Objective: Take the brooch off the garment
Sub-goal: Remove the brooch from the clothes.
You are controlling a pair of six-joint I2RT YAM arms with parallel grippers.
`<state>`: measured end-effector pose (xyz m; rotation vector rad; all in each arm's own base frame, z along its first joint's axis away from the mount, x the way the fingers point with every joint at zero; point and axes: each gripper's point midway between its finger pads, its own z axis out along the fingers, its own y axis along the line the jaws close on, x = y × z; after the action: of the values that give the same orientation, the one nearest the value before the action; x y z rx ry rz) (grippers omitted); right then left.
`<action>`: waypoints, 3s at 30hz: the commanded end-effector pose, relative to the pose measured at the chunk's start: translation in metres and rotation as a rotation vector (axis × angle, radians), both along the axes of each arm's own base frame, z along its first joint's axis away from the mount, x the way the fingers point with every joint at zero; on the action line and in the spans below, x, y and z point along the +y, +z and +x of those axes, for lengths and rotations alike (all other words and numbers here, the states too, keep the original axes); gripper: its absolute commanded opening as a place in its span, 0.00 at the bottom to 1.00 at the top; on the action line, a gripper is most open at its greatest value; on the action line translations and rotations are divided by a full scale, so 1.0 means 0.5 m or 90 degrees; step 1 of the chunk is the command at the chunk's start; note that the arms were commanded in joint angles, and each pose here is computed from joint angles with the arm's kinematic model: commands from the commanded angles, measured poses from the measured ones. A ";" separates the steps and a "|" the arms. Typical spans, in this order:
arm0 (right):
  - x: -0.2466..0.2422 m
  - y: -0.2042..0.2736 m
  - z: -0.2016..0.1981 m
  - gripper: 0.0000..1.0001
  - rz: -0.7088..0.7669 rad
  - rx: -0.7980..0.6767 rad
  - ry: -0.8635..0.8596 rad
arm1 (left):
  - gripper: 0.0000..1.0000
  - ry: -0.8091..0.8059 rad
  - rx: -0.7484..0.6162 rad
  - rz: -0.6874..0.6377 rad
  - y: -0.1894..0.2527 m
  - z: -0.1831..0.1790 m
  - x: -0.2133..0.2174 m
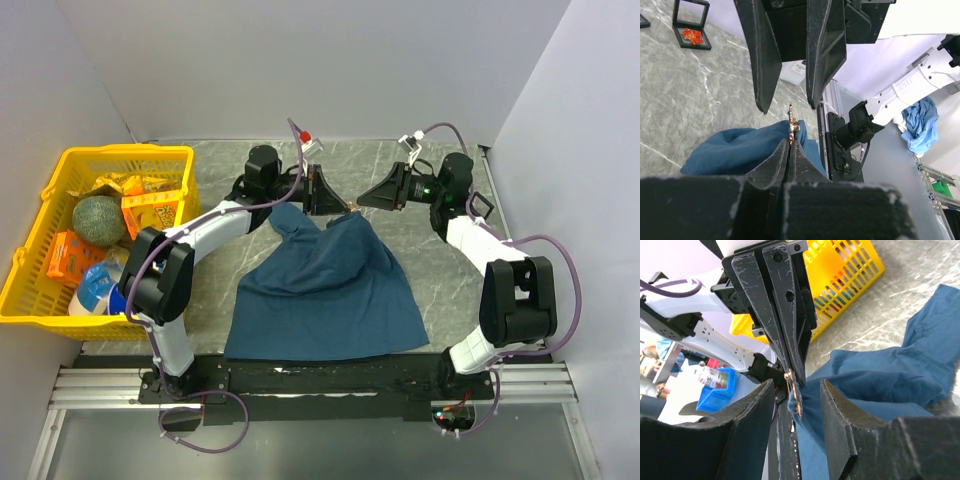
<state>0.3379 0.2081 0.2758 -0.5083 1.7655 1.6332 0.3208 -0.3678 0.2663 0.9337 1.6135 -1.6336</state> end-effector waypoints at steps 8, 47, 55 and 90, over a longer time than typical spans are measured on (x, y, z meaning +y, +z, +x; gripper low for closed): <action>0.015 0.028 -0.027 0.48 0.000 -0.064 0.029 | 0.01 -0.018 -0.055 -0.025 0.054 -0.035 0.001; 0.021 -0.004 -0.048 0.31 -0.004 -0.059 0.085 | 0.01 -0.002 -0.064 -0.038 0.076 -0.031 0.021; 0.029 -0.010 -0.045 0.27 -0.015 -0.056 0.079 | 0.01 -0.004 -0.058 -0.038 0.071 -0.029 0.018; 0.032 -0.004 -0.020 0.28 0.029 0.016 0.068 | 0.01 -0.008 -0.055 -0.031 0.059 -0.028 0.010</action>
<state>0.3210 0.2230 0.2692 -0.5599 1.7876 1.7847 0.3162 -0.3631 0.2720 0.9209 1.6041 -1.6199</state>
